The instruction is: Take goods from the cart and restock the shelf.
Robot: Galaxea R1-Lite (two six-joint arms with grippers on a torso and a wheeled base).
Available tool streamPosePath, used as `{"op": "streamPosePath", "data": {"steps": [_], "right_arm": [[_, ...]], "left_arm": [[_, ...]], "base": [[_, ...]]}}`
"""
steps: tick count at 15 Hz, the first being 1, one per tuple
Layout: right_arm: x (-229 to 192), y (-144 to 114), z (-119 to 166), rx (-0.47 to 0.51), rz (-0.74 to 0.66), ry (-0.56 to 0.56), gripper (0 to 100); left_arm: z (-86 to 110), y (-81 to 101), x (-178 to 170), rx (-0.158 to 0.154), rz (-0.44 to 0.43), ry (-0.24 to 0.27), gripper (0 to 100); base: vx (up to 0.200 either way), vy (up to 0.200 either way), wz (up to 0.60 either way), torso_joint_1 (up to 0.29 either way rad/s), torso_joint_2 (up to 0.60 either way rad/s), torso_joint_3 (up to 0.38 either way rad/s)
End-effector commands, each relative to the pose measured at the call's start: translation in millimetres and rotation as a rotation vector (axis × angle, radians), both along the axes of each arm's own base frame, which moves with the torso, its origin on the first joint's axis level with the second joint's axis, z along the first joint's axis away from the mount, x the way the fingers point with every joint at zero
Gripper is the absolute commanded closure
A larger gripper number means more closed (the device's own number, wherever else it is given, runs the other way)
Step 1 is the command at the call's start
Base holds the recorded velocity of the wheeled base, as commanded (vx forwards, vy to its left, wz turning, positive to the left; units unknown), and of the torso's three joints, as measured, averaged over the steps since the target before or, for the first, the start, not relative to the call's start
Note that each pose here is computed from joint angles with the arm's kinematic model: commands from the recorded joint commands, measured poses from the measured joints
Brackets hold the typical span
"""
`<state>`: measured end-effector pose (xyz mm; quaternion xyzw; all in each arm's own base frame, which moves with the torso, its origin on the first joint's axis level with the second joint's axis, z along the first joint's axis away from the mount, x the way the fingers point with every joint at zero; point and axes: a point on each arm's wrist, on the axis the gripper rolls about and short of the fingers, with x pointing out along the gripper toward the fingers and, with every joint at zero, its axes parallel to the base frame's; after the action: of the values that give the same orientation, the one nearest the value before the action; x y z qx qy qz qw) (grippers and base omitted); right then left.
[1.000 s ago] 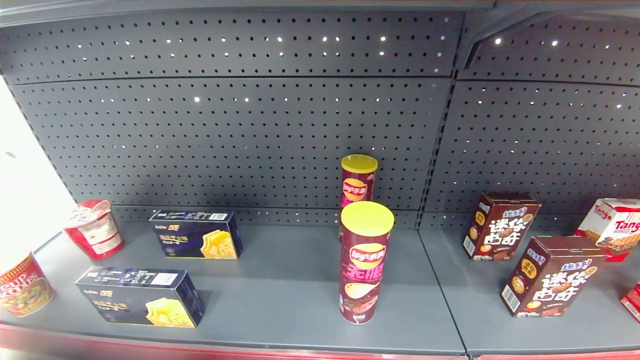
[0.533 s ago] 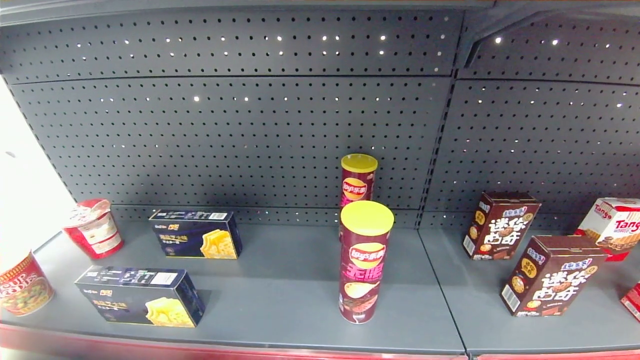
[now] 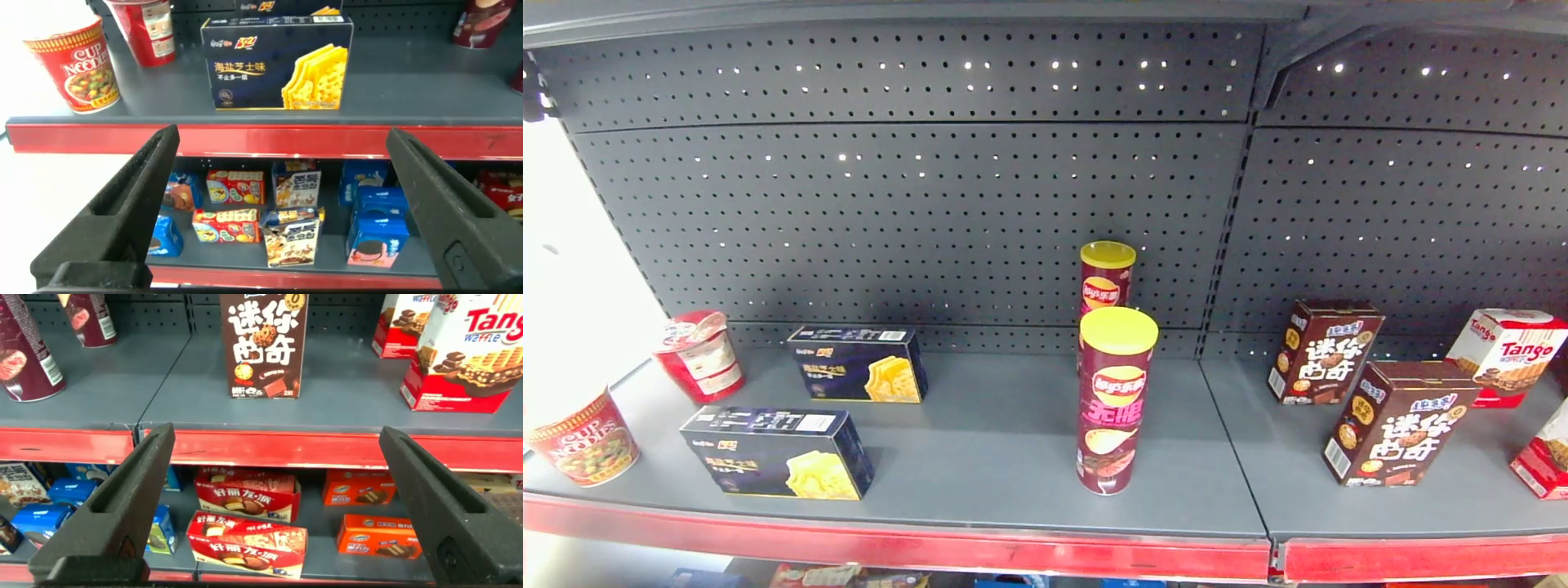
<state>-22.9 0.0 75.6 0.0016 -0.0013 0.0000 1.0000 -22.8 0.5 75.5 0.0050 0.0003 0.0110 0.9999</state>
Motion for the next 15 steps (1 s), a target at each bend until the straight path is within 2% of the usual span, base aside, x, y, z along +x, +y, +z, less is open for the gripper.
{"op": "streamPosePath", "data": {"steps": [1,5,6,15], "right_arm": [[0.1,0.0,0.1,0.000,0.002,0.001,0],[0.1,0.0,0.1,0.000,0.000,0.001,0],[0.1,0.0,0.1,0.000,0.002,0.001,0],[0.1,0.0,0.1,0.000,0.002,0.001,0]], "left_arm": [[0.0,0.0,0.0,-0.001,0.001,0.000,0],[0.0,0.1,0.0,-0.002,0.003,0.000,0],[0.0,0.1,0.0,-0.002,0.003,0.000,0],[0.0,0.1,0.0,-0.004,0.004,-0.001,0]], "base": [[0.000,0.000,0.00,0.000,0.00,0.000],[0.000,0.000,0.00,0.000,0.00,0.000],[0.000,0.000,-0.60,0.007,0.00,-0.002],[0.000,0.000,0.00,0.000,0.00,0.000]]}}
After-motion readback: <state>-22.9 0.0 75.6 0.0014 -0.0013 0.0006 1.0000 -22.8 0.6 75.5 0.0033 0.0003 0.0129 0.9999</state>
